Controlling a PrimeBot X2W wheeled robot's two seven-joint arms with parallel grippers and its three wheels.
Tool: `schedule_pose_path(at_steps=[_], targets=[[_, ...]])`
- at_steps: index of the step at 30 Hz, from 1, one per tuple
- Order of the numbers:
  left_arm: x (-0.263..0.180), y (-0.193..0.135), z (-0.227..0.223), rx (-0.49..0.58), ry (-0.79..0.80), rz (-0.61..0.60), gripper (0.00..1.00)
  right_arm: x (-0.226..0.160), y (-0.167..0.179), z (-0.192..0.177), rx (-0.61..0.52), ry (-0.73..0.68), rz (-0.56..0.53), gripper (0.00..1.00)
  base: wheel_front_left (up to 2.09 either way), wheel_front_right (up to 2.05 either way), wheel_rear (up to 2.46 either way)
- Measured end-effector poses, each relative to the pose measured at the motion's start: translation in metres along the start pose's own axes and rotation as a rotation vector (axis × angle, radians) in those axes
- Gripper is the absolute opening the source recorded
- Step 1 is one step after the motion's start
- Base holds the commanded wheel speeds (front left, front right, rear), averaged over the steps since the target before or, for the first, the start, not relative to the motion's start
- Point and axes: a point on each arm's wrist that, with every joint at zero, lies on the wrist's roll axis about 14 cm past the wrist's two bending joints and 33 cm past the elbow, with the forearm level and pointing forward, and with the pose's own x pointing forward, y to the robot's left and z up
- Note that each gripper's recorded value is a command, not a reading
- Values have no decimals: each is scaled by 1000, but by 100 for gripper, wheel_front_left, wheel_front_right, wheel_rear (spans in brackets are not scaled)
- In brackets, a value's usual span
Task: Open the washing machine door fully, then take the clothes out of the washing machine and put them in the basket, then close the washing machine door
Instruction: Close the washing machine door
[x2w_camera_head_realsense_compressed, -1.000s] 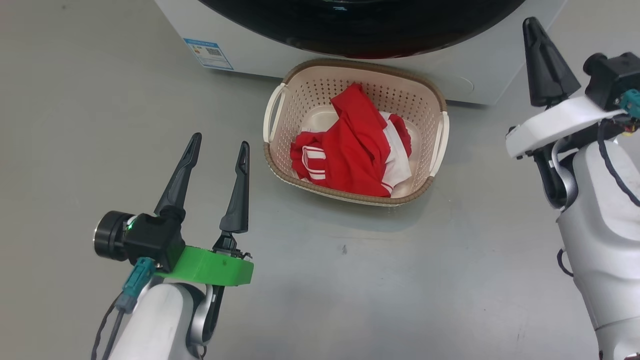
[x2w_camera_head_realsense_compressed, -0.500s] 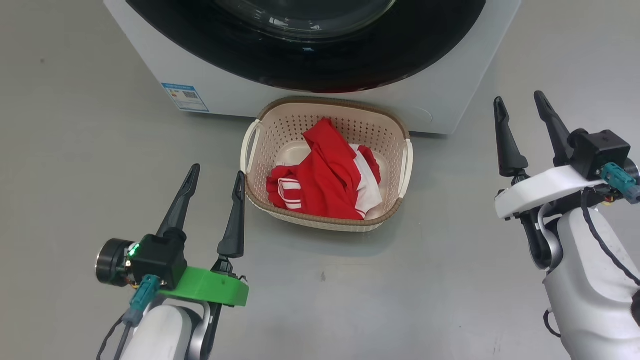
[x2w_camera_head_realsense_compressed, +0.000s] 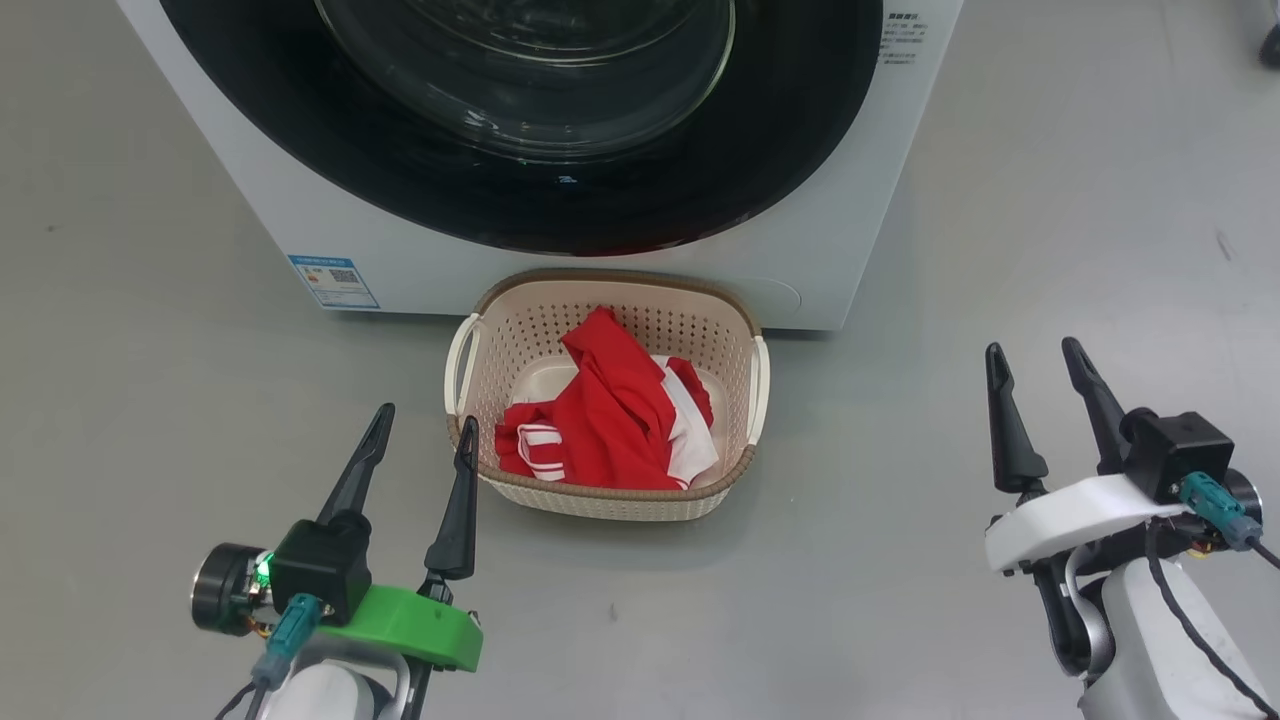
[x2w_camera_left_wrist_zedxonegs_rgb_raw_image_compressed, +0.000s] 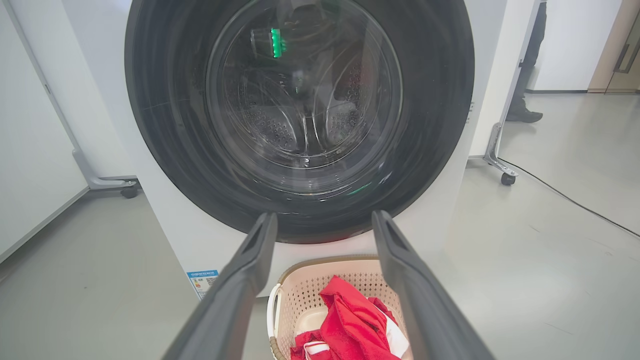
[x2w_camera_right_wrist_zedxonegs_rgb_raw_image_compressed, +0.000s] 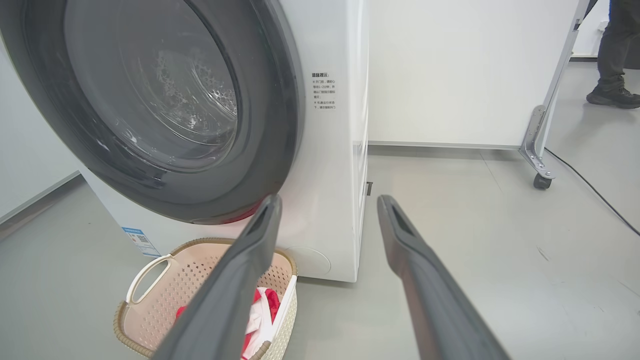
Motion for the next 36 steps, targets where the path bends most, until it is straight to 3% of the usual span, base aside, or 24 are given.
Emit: schedule_pose_path(at_steps=[19, 36], targets=[[-27, -10, 3, -12, -4, -31, 100, -73, -5, 7, 8, -24, -86, 100, 0, 0, 0], [-29, -16, 6, -13, -10, -51, 100, -95, -9, 14, 13, -56, -131, 100, 0, 0, 0]])
